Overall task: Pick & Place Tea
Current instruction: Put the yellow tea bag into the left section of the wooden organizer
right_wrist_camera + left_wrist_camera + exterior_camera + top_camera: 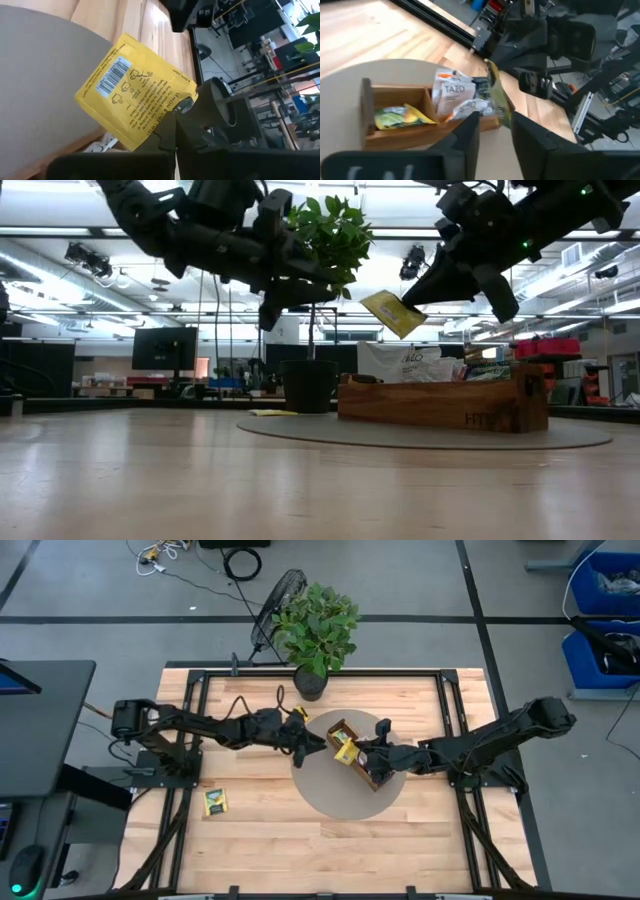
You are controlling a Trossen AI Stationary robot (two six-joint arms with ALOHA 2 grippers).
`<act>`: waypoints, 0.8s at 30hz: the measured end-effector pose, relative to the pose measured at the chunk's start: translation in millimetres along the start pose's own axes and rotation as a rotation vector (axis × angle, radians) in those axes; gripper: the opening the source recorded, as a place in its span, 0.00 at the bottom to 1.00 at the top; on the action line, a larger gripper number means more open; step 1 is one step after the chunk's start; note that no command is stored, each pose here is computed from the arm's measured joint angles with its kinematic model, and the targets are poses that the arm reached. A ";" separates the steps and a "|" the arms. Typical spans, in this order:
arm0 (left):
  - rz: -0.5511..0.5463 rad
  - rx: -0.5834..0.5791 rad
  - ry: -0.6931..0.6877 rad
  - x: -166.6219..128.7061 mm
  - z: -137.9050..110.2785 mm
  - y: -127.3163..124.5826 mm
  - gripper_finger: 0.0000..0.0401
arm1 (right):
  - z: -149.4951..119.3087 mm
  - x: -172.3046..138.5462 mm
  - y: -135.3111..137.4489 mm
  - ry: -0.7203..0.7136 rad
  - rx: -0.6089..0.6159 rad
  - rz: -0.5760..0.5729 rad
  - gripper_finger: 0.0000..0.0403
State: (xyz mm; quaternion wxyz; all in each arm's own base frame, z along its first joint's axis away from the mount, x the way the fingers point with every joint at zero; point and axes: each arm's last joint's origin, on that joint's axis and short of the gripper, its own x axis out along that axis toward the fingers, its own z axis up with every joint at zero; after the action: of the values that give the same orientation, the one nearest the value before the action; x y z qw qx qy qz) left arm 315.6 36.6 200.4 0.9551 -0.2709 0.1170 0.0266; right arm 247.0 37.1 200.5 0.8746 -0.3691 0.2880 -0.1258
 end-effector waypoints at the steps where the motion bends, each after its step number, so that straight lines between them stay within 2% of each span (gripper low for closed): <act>1: -0.006 -0.007 0.008 2.5 -1.8 -1.6 0.32 | 0.1 0.0 -0.1 -0.001 -0.004 -0.001 0.00; 6: -0.033 -0.016 0.021 13.9 -1.3 -9.6 0.47 | 1.1 0.0 -0.8 -0.009 -0.039 -0.007 0.00; 10: -0.030 -0.033 0.022 17.7 1.1 -10.6 0.53 | 1.1 0.0 -0.8 -0.010 -0.062 -0.007 0.00; 20: 0.024 0.007 0.043 18.7 -2.0 -7.1 0.49 | 9.1 0.1 -7.7 -0.062 -0.144 -0.056 0.00; 24: 0.019 0.015 0.029 18.9 -0.6 -7.6 0.48 | 16.4 2.9 -16.2 -0.037 -0.130 -0.051 0.00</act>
State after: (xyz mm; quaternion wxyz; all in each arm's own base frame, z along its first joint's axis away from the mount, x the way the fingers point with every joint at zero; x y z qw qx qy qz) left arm 334.6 29.6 199.3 0.9550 -0.2630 0.1337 0.0309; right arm 259.0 34.0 220.2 0.8505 -0.4348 0.2696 -0.1222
